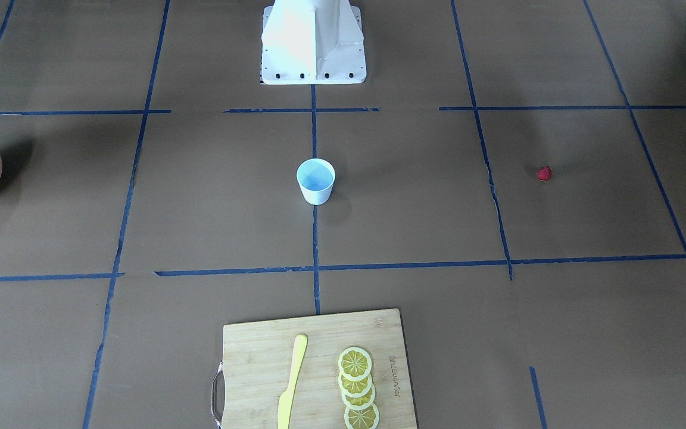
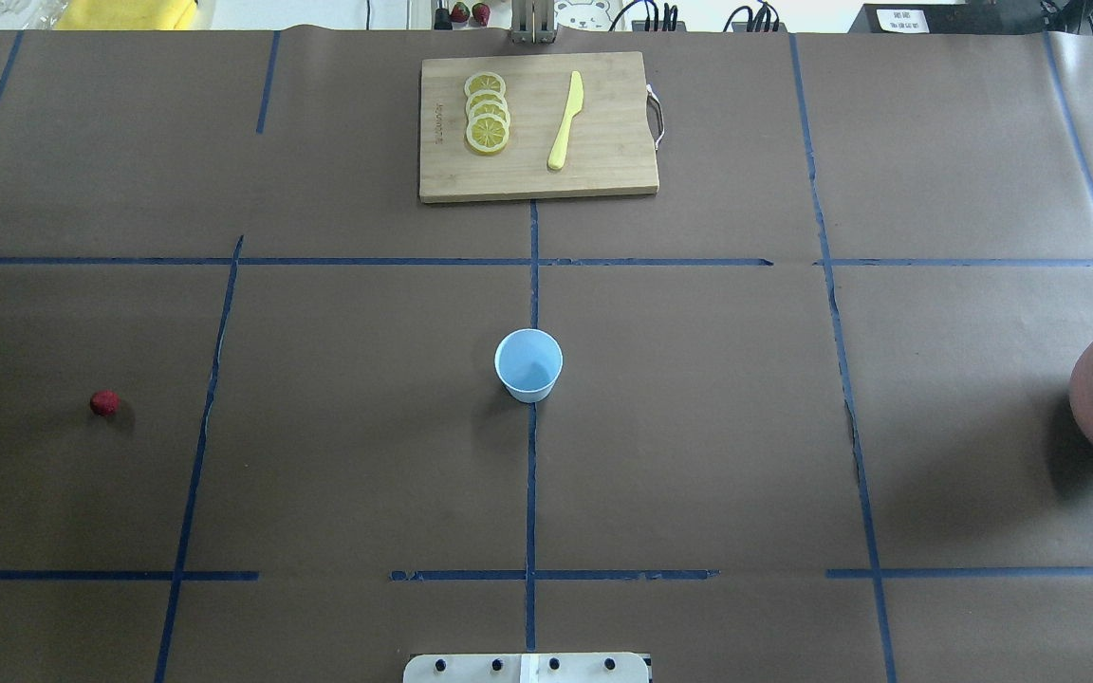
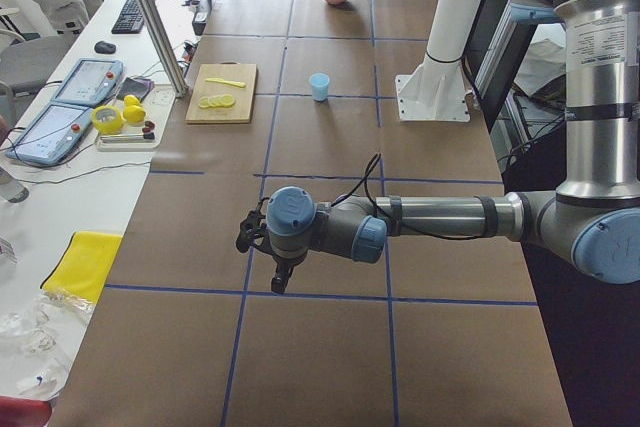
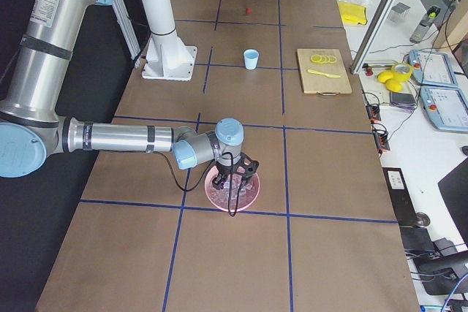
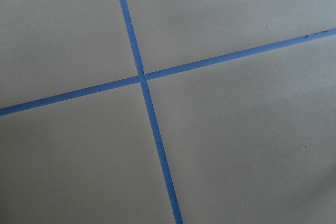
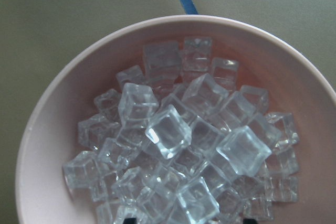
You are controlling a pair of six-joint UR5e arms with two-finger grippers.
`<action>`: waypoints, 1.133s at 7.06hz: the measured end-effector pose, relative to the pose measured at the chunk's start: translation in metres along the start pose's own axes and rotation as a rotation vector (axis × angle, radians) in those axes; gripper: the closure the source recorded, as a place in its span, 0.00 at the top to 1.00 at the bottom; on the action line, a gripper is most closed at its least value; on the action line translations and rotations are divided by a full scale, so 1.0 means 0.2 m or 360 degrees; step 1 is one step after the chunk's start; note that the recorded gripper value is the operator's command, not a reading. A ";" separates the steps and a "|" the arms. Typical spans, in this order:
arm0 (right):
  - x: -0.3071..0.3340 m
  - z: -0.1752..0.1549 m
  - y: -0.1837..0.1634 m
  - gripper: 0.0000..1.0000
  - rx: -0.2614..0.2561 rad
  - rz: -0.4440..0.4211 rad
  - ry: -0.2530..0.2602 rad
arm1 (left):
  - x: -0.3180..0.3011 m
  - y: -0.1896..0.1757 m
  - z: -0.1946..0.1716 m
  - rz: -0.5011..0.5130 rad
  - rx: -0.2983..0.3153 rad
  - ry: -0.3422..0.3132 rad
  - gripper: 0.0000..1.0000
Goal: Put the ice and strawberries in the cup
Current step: 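Grasp an ice cube from the pink bowl with the right gripper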
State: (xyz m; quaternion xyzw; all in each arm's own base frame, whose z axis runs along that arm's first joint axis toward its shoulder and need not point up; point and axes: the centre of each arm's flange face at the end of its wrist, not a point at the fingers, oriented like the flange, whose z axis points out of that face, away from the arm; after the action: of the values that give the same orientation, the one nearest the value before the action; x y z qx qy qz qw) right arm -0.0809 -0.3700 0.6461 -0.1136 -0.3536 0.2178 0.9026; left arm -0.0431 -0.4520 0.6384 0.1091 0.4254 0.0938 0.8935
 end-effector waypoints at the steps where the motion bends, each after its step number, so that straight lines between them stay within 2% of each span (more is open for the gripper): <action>1: 0.00 0.02 -0.01 0.69 0.0003 0.0000 0.0013 | 0.00 0.00 0.00 0.0000 0.0001 0.0016 1.00; 2: 0.00 0.03 -0.01 0.63 0.0006 -0.0003 0.0021 | 0.01 0.00 0.00 -0.0001 0.0002 0.0038 1.00; 4: 0.00 0.03 -0.03 0.42 0.0032 -0.0007 0.0039 | 0.01 -0.01 0.00 -0.0001 0.0004 0.0053 1.00; 6: 0.00 0.03 -0.04 0.37 0.0052 -0.0007 0.0053 | 0.02 -0.01 0.00 0.0001 0.0007 0.0059 1.00; 8: 0.00 0.03 -0.04 0.17 0.0058 -0.0009 0.0057 | 0.02 -0.01 0.00 -0.0001 0.0005 0.0063 1.00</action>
State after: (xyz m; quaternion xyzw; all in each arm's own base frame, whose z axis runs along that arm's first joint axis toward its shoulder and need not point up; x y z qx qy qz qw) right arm -0.0832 -0.3763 0.6539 -0.0999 -0.3337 0.2197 0.9113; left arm -0.0407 -0.4531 0.6346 0.1086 0.4431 0.0950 0.8848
